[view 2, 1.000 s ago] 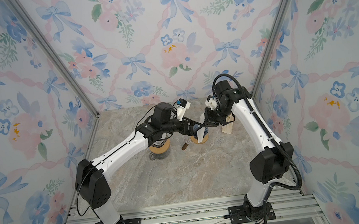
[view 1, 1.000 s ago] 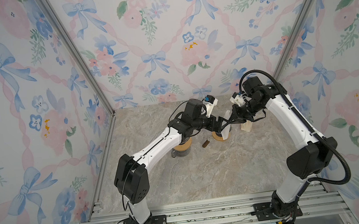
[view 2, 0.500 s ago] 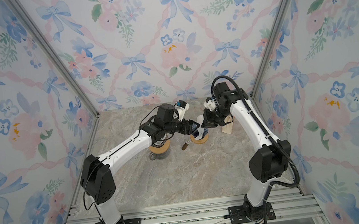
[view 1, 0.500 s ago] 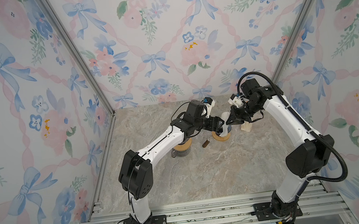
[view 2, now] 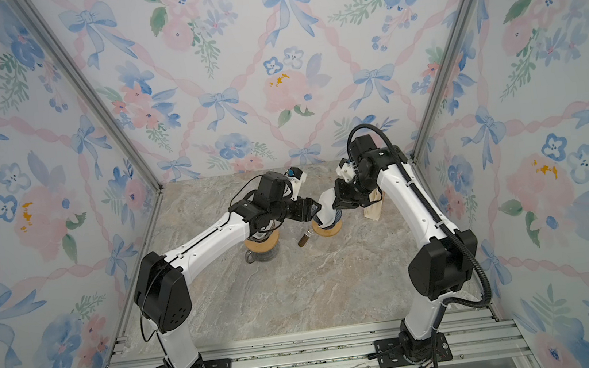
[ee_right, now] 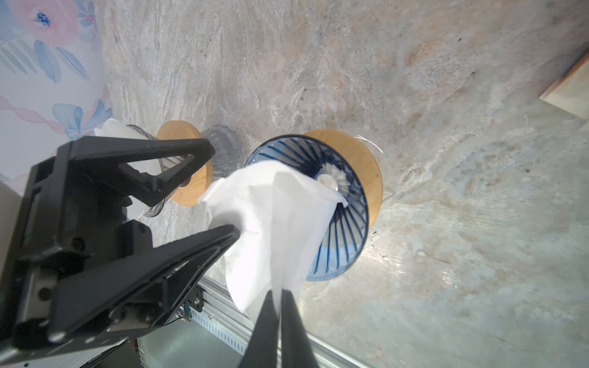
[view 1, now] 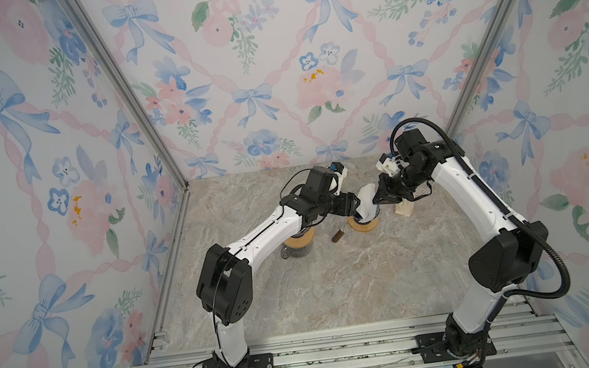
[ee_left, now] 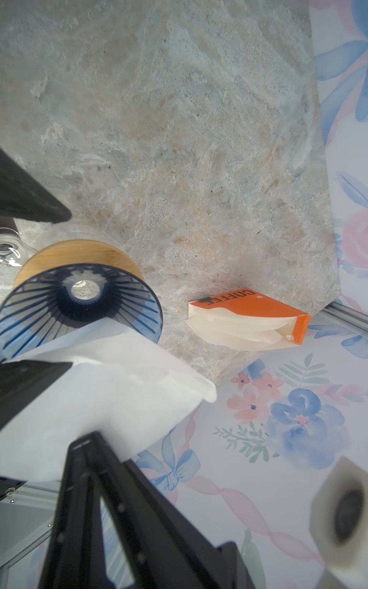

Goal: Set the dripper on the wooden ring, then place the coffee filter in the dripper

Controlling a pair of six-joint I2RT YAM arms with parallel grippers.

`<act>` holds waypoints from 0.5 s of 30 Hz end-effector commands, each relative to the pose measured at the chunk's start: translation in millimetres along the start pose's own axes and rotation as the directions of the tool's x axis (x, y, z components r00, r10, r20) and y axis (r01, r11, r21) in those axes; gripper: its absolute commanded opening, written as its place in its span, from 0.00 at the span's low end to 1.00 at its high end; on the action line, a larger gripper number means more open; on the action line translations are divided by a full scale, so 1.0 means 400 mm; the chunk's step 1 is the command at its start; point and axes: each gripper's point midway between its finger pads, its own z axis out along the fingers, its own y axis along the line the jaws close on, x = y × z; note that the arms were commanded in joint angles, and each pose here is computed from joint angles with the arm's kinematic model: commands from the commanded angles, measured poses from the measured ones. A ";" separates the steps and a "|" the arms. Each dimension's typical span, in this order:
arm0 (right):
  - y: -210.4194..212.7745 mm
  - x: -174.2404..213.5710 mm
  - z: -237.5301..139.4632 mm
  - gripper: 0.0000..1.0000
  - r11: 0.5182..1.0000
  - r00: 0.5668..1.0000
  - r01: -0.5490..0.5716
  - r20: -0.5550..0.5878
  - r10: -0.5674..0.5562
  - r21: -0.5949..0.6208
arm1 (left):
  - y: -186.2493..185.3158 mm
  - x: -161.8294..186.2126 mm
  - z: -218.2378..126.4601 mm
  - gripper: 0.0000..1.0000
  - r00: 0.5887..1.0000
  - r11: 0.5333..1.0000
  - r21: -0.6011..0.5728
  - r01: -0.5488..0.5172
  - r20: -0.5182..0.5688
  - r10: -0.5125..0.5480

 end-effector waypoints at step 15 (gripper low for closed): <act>-0.028 -0.009 -0.006 0.22 0.971 0.992 0.095 0.057 -0.110 0.219 | 0.033 -0.017 0.003 0.66 0.997 0.991 -0.110 -0.077 -0.029 0.074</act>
